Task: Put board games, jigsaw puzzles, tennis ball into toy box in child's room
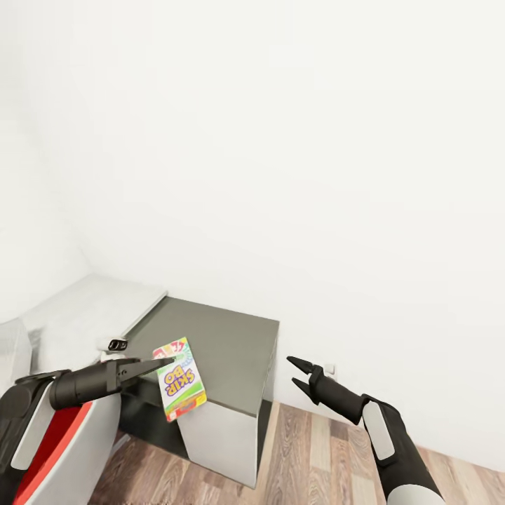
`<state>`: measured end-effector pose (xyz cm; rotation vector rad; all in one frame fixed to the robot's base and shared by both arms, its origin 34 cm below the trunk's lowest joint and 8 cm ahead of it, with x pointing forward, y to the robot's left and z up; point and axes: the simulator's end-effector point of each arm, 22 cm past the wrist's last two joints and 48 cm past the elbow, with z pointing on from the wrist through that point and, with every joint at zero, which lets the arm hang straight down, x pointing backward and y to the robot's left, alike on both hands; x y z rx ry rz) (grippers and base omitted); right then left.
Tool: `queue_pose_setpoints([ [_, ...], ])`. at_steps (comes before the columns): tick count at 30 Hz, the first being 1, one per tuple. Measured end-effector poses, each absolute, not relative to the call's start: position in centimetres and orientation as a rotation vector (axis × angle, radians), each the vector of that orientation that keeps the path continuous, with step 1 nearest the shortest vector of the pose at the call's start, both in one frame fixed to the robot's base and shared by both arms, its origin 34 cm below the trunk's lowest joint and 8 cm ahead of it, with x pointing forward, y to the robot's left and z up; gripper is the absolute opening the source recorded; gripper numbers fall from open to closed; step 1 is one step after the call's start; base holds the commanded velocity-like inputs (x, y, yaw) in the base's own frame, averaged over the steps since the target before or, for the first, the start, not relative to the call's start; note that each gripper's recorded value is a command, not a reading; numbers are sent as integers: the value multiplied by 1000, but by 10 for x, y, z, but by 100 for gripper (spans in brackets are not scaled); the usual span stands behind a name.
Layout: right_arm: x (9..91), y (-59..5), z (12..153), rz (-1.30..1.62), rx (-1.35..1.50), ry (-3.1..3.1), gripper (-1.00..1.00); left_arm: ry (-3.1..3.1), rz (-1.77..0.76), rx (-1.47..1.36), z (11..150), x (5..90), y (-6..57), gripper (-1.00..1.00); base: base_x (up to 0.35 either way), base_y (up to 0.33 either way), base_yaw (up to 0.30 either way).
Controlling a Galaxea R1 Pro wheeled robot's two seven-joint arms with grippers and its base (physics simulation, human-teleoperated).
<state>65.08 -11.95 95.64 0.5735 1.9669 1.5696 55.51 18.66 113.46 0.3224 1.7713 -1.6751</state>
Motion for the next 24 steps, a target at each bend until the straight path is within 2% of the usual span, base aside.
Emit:
queue_pose_setpoints([
  [5, 651, -120, 959, 1568, 568, 1964, 100, 1768, -1674, 327, 1137, 554, 186, 100, -135, 0, 243],
  [14, 651, -119, 963, 1569, 561, 1958, 100, 1763, -1671, 334, 1140, 553, 186, 100, -22, 53, 233],
  [19, 651, -119, 964, 1570, 561, 1954, 100, 1764, -1672, 337, 1140, 552, 185, 100, -36, 205, 50],
  [24, 651, -120, 964, 1570, 561, 1955, 100, 1761, -1668, 336, 1140, 553, 186, 100, -8, 44, 6],
])
